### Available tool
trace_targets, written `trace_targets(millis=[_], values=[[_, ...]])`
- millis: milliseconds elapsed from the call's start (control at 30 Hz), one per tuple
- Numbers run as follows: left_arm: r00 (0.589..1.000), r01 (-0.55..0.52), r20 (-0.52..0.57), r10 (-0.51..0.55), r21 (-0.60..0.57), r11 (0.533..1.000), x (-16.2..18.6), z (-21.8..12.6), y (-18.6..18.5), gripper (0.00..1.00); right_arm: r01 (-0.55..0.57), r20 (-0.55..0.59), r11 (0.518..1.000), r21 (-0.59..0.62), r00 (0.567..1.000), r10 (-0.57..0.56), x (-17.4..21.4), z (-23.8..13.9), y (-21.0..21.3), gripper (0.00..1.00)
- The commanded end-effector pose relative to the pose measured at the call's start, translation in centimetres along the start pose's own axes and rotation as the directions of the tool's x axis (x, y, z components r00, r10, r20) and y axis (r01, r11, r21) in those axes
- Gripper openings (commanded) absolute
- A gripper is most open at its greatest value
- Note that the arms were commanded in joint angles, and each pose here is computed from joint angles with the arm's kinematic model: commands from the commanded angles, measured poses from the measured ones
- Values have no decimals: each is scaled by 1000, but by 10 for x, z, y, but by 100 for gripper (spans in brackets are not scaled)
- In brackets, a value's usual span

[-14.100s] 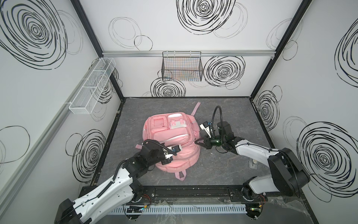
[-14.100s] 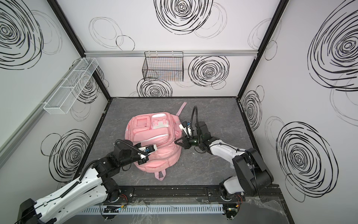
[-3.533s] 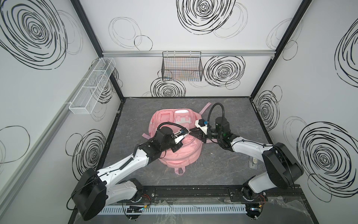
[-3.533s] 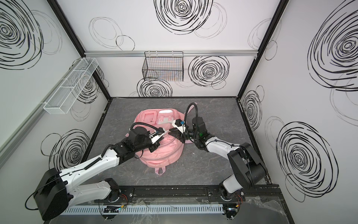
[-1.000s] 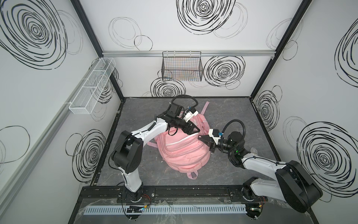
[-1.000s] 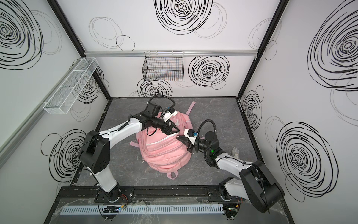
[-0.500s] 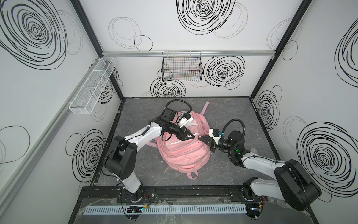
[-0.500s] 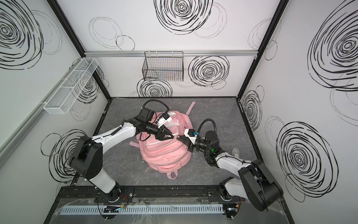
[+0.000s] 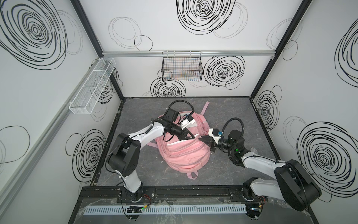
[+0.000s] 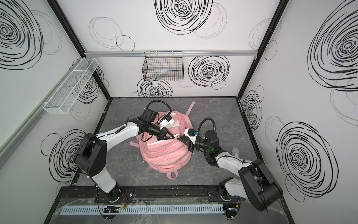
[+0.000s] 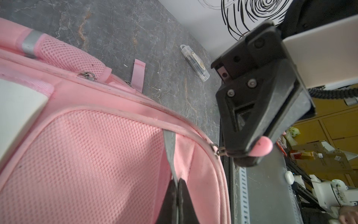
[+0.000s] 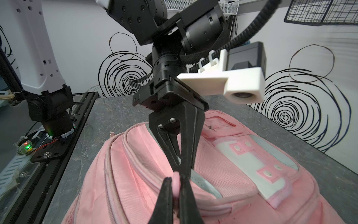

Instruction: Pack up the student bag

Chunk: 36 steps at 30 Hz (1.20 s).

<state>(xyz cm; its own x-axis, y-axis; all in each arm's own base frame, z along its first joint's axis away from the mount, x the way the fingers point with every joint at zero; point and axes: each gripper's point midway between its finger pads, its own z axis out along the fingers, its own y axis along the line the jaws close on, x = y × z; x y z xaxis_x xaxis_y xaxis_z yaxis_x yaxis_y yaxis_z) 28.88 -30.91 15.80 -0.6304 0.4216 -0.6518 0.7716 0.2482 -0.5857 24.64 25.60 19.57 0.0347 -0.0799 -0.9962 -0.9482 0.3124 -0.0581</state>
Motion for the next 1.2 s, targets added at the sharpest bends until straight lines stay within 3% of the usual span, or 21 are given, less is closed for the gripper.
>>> trace_targets(millis=[0,133,267,400,633,1167], values=[[997,29,75,-21,-108,994,-21,-5,16,0,93,74,995,45,993,-96,-33,-1,-6,0],[970,146,216,-107,-176,973,-50,-23,33,0,103,76,991,91,991,-110,-35,-1,-3,0],[927,215,354,-126,-224,951,-75,-37,33,0,119,77,983,143,988,-131,-39,2,5,0],[871,295,459,-176,-199,935,-91,-47,27,0,126,96,978,166,985,-143,-40,3,15,0],[802,415,557,-216,-259,872,-105,-54,36,0,116,142,982,150,980,-137,-44,11,39,0],[545,659,806,-230,-242,712,-134,-96,56,0,67,239,988,136,966,-99,-42,11,91,0]])
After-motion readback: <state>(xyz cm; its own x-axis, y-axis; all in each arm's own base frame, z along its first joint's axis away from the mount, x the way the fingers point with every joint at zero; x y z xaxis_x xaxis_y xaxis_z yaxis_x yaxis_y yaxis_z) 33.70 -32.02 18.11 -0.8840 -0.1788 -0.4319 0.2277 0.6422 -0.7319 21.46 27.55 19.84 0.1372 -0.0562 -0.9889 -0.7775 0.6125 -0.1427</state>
